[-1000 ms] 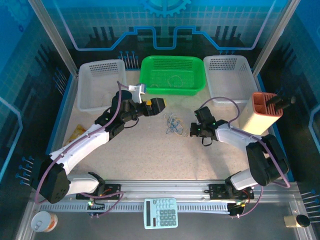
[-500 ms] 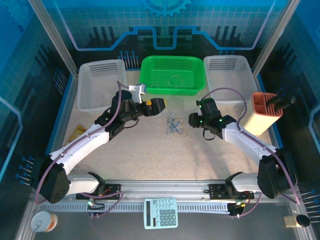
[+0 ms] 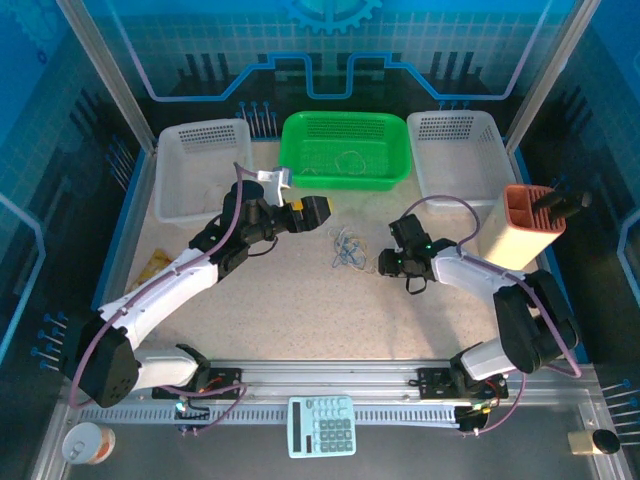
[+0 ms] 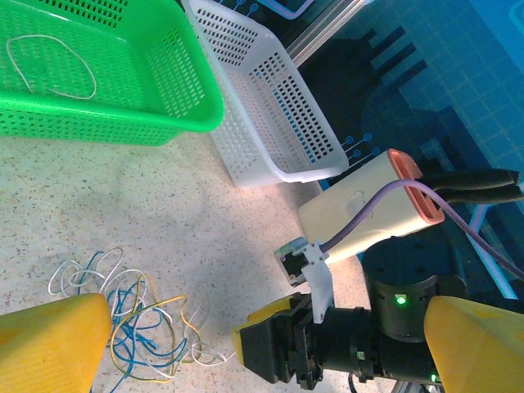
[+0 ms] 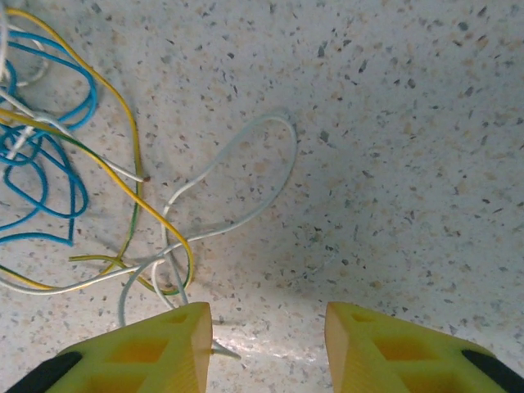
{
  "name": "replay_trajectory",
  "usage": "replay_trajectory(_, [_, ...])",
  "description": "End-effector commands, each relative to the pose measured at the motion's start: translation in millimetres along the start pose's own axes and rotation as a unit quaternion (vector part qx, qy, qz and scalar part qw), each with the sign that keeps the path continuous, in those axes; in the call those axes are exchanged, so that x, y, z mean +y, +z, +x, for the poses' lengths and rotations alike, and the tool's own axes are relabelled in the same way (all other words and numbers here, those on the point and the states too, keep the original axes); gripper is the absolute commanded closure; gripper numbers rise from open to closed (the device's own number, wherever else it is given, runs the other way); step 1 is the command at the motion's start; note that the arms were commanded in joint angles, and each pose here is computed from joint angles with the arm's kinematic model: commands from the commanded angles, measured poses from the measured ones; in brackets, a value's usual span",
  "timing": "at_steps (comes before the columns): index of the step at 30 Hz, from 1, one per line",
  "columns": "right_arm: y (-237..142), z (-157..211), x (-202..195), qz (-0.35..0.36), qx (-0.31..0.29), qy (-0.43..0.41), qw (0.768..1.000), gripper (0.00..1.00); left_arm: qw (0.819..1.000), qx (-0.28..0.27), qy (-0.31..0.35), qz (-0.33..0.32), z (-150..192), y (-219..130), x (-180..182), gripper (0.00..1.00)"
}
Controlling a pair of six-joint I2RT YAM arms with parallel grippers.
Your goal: Untangle the cables
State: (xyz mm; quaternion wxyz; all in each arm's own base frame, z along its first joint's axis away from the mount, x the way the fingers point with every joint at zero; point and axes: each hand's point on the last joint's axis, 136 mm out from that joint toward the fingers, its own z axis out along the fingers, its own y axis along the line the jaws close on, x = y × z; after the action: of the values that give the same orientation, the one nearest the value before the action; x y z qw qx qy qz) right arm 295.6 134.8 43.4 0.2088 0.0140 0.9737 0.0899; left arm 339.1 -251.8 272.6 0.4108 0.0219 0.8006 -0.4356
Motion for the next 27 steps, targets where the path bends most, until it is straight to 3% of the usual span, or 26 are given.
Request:
replay_trajectory(1, [7.5,3.6,3.7,0.0,0.002,-0.002,1.0,0.59,1.0,-0.007,0.016,0.022,-0.8,-5.9,-10.9,0.01])
replay_trajectory(13, [24.5,1.3,5.7,0.004,0.011,-0.005,1.0,0.63,1.0,-0.007,0.014,0.021,-0.3,-6.1,-10.5,0.01])
replay_trajectory(17, [27.0,2.7,5.8,0.003,0.015,-0.007,1.0,0.73,1.0,-0.006,0.014,0.021,0.3,-5.6,-10.0,0.01])
replay_trajectory(21, [23.1,0.2,7.2,-0.001,0.008,-0.009,1.0,0.99,1.0,-0.008,0.015,0.023,-0.6,-6.6,-11.1,0.01])
replay_trajectory(27, [-8.4,-21.7,16.0,-0.018,-0.034,-0.013,0.999,1.0,0.999,-0.006,0.019,0.026,-0.6,-7.6,-13.4,0.01])
